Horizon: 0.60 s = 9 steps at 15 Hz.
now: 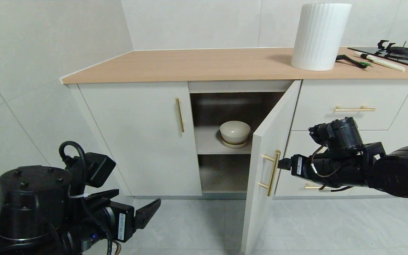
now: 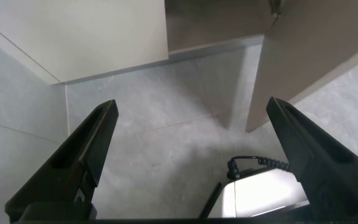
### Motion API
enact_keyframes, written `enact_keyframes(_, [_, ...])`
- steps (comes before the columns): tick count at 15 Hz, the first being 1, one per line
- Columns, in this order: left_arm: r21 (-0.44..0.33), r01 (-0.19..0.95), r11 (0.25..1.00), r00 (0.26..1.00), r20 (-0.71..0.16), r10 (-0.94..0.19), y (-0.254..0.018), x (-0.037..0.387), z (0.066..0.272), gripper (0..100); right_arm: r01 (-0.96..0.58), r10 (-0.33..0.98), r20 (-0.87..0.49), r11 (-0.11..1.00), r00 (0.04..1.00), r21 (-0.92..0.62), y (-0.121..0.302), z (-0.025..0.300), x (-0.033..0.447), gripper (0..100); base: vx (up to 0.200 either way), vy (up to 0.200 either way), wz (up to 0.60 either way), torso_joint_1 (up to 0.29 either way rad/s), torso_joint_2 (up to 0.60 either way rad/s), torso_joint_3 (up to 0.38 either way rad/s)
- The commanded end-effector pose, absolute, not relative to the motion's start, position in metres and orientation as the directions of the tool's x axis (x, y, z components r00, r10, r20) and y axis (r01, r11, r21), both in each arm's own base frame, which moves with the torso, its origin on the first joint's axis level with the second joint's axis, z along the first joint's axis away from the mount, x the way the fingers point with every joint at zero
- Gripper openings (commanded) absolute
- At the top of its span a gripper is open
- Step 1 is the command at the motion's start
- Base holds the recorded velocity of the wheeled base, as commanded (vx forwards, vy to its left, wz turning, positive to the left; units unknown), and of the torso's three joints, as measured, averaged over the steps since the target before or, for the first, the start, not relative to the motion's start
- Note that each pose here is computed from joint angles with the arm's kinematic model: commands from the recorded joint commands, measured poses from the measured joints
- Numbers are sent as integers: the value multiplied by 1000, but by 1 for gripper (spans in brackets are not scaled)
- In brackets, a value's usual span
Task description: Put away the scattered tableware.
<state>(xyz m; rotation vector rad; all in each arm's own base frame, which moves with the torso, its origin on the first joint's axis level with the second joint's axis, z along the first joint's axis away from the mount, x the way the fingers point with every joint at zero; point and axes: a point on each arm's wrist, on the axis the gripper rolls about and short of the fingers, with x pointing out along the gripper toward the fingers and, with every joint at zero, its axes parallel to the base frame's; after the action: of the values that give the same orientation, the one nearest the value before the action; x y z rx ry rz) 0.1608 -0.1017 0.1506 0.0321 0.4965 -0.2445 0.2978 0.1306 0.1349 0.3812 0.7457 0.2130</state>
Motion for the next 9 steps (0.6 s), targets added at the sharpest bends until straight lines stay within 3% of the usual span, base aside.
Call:
enact_keyframes(1, [-28,241,970,850,-476,-224,-102,161,150,100,-45,314,-641,916,700,399,133,125,300,100,0,0,0,0,0,0])
enact_keyframes(8, [-28,238,971,852,-473,-223,-100,158,152,100,-17,304,-614,904,729,428,145,112,309,100,0,0,0,0,0,0])
enact_keyframes(9, [-29,239,971,852,-474,-224,-100,158,152,100,-4,285,-609,908,740,420,148,107,312,100,200,0,0,-2,2,2])
